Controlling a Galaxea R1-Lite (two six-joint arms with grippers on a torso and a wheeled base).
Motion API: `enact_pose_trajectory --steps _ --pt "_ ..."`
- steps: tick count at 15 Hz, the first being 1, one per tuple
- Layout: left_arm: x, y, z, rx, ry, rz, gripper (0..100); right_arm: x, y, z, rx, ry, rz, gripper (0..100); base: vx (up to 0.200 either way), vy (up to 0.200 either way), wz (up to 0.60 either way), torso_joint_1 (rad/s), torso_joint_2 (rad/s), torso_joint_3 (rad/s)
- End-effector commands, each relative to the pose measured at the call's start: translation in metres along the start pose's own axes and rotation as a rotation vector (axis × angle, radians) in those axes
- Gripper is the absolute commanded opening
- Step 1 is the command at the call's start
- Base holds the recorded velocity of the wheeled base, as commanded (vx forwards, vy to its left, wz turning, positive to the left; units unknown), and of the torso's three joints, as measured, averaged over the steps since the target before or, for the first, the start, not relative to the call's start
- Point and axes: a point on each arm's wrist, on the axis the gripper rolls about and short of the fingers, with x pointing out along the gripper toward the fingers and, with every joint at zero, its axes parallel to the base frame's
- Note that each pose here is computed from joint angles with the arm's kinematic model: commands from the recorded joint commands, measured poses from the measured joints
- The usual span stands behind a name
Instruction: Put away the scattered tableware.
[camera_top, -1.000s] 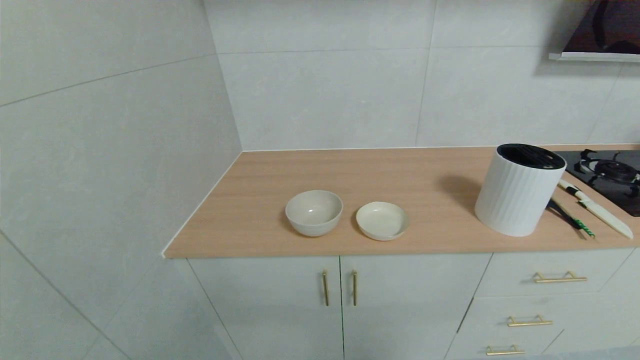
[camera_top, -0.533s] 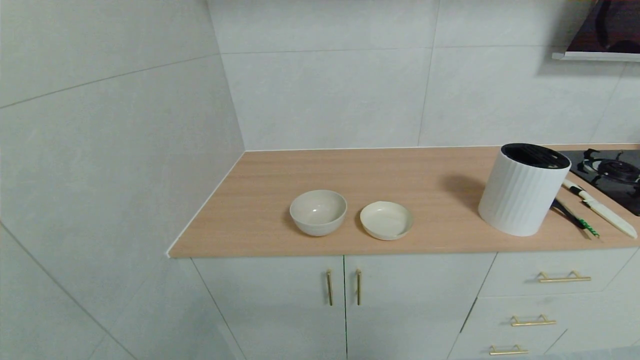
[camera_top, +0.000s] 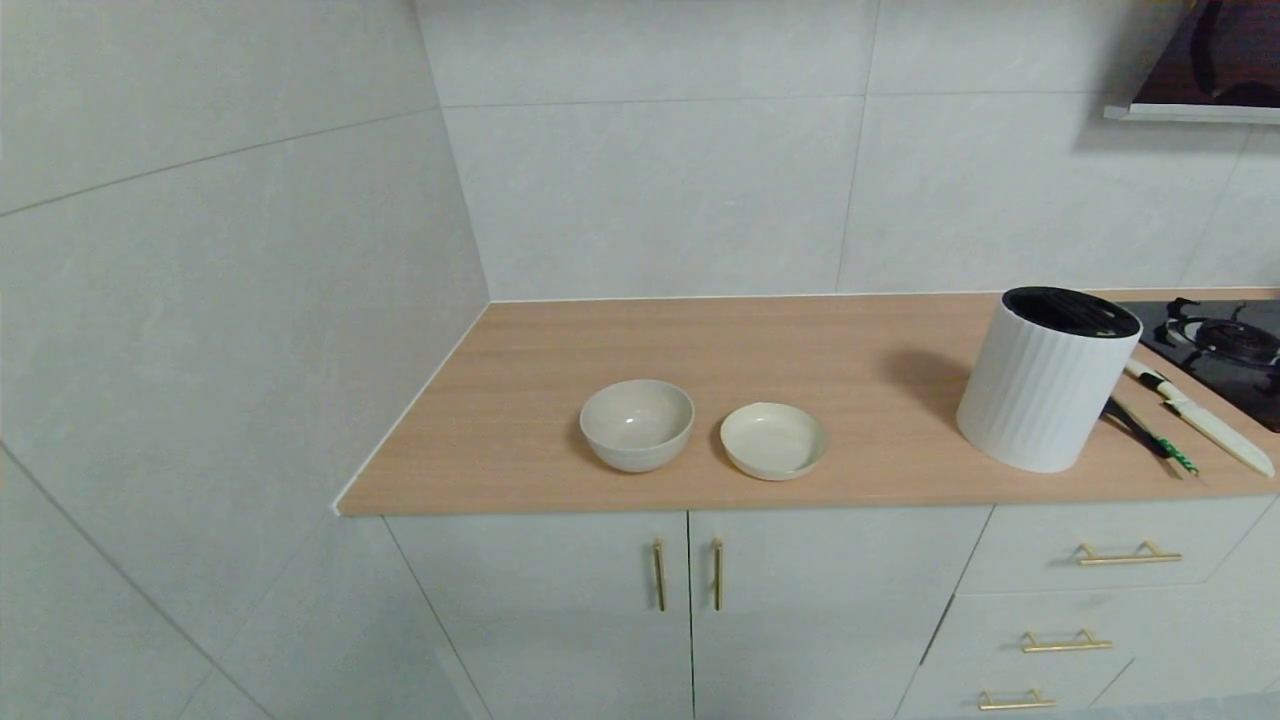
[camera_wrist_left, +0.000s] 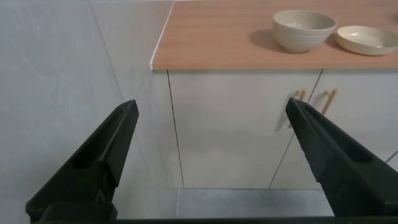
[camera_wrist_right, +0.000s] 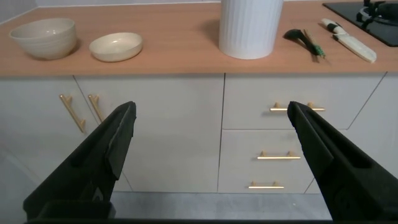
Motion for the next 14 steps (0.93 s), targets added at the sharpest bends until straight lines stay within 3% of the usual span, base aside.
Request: enact_pose_trajectory --steps 1,14 --pt "0.0001 0.0 0.0 0.0 0.001 0.001 100 0.0001 0.0 0.0 0.0 0.001 0.0 100 0.0 0.0 0.0 0.0 0.0 0.0" --pt "0.0001 0.0 0.0 -0.001 0.001 0.001 100 0.0001 0.0 0.0 0.0 0.001 0.0 100 0.0 0.0 0.0 -0.215 0.49 0.268"
